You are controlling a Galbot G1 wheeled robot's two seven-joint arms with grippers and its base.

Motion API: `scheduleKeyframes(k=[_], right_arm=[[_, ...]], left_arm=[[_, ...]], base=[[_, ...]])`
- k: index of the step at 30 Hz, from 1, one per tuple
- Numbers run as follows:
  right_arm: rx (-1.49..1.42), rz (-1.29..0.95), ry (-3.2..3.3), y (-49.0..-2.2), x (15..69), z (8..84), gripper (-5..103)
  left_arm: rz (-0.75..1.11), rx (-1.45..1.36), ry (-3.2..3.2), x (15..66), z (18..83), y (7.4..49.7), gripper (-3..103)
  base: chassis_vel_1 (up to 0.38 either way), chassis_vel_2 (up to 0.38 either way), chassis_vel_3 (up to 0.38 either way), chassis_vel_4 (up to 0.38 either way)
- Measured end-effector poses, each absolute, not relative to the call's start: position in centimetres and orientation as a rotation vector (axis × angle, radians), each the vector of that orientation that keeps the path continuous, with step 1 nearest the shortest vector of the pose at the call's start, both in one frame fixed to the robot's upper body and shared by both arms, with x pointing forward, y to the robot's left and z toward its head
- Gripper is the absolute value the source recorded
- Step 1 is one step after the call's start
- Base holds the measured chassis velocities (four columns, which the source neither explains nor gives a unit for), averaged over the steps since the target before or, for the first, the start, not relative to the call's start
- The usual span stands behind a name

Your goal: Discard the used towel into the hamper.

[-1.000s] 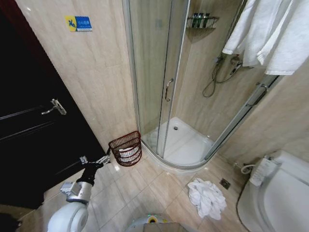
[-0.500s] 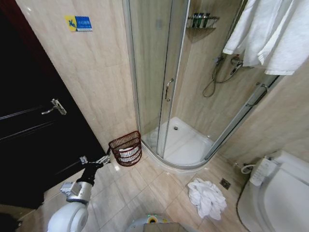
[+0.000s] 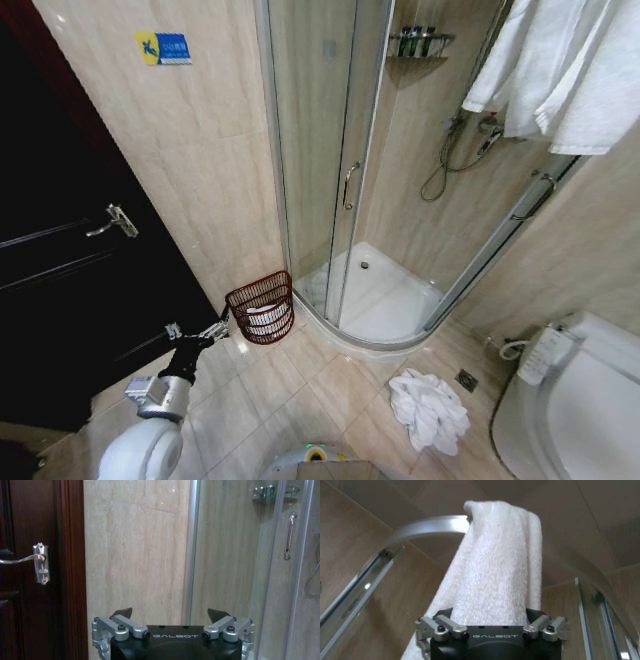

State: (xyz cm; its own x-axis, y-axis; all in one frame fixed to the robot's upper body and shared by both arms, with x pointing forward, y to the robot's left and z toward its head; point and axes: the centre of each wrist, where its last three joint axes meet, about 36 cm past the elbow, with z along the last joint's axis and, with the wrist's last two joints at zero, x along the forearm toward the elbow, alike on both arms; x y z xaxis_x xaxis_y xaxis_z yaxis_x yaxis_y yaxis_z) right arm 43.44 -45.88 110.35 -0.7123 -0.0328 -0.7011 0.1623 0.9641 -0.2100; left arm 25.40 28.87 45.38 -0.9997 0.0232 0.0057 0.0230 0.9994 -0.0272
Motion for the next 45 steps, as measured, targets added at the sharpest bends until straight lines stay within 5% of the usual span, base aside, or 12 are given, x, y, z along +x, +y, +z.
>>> scheduleKeyframes(k=[18, 21, 24, 45], right_arm=[[0.084, -0.298, 2.362, -45.8, 44.4, 109.8, 27], [0.081, -0.295, 2.365, -45.7, 44.3, 109.9, 27], [0.083, -0.29, 2.365, -45.8, 44.1, 109.8, 11], [0.058, -0.286, 2.41, -47.5, 38.2, 103.8, 10]], left_arm=[[0.043, -0.036, -3.135, 25.4, 45.4, 28.9, 98], [0.043, -0.036, -3.135, 25.4, 45.4, 28.9, 98], [0.043, -0.036, -3.135, 25.4, 45.4, 28.9, 98], [0.042, -0.036, -3.135, 25.4, 45.4, 28.9, 98]], base=[[0.0, 0.0, 0.0, 0.0], [0.0, 0.0, 0.0, 0.0], [0.0, 0.0, 0.0, 0.0], [0.0, 0.0, 0.0, 0.0]])
